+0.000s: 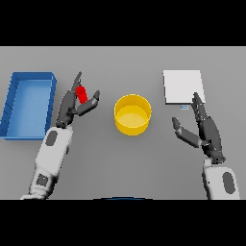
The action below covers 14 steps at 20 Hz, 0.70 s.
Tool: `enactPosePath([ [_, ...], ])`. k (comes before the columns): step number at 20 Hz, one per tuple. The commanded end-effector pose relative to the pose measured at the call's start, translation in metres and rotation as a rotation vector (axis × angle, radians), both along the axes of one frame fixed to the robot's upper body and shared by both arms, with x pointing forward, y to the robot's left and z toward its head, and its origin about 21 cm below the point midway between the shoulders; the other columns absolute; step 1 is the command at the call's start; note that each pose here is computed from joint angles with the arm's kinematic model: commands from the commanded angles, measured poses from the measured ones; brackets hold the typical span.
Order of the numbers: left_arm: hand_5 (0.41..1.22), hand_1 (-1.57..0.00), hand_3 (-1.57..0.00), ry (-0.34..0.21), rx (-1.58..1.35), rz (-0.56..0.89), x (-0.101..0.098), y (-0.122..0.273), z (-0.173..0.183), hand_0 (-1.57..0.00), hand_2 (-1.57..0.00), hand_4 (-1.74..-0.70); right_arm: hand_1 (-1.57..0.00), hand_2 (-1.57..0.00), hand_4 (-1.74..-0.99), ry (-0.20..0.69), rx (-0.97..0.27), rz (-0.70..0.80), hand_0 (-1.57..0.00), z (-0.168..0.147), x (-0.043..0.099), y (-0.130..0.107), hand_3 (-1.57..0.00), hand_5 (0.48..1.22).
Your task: Pick up the red beaker and tilt it to pour out 1 green nut into yellow bowl. Pick up the yellow bowl and place it on the metallic measuring scale.
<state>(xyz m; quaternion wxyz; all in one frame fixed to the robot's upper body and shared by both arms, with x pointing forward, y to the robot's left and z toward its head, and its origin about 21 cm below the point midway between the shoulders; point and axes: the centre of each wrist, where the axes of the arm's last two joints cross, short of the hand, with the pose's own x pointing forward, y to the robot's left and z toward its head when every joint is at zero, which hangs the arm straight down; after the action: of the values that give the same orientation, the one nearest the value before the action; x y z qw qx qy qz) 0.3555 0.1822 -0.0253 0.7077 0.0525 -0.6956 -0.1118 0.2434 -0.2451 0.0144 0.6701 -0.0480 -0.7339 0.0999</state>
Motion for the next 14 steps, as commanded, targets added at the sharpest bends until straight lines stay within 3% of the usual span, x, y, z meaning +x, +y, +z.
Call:
enactPosePath([
  [1, 0.697, 0.0, 0.0, -0.018, -0.01, 0.0, -0.001, -0.001, -0.001, 0.0, 0.0, -1.31, 0.0, 0.0, -1.3, 0.002, -0.004, 0.001, 0.0, -0.002, -0.001, 0.0, 0.0, 0.647],
  [3, 0.726, -0.01, -0.03, -0.027, -0.027, 0.019, 0.004, -0.001, -0.001, 0.0, -0.05, -1.35, 0.0, 0.0, -1.301, 0.01, 0.007, 0.005, 0.0, -0.004, -0.002, 0.001, 0.0, 0.647],
  [5, 0.765, -0.31, -0.24, -0.016, -0.045, 0.037, 0.008, -0.004, -0.004, -0.34, -0.32, -1.39, 0.0, 0.0, -1.294, 0.003, 0.003, -0.005, 0.0, -0.003, -0.004, -0.002, 0.0, 0.645],
  [6, 0.786, -0.56, -0.42, -0.017, -0.068, 0.039, 0.008, -0.007, -0.005, -0.58, -0.55, -1.42, 0.0, 0.0, -1.292, 0.007, 0.004, -0.01, 0.0, -0.001, -0.003, -0.001, 0.0, 0.645],
  [8, 0.943, -0.92, -0.83, -0.028, -0.096, 0.051, 0.012, -0.014, -0.006, -0.94, -0.92, -1.42, 0.0, 0.0, -1.29, 0.024, 0.006, -0.014, 0.0, -0.005, -0.004, 0.0, 0.0, 0.646],
  [10, 1.043, -1.16, -1.08, -0.039, -0.083, 0.063, 0.014, -0.012, -0.006, -1.17, -1.15, -1.53, 0.0, 0.0, -1.291, 0.012, 0.004, -0.012, 0.0, -0.005, -0.005, 0.001, 0.0, 0.649],
  [13, 1.13, -1.36, -1.18, -0.061, -0.083, 0.039, 0.011, -0.017, -0.005, -1.36, -1.36, -1.62, 0.0, 0.0, -1.29, 0.009, 0.0, -0.01, 0.0, -0.005, -0.003, 0.001, 0.0, 0.649],
  [14, 1.148, -1.4, -1.26, -0.048, -0.077, 0.036, 0.01, -0.018, -0.005, -1.41, -1.4, -1.59, 0.0, 0.0, -1.29, 0.003, 0.003, -0.011, 0.0, -0.005, -0.004, 0.0, 0.0, 0.648],
])
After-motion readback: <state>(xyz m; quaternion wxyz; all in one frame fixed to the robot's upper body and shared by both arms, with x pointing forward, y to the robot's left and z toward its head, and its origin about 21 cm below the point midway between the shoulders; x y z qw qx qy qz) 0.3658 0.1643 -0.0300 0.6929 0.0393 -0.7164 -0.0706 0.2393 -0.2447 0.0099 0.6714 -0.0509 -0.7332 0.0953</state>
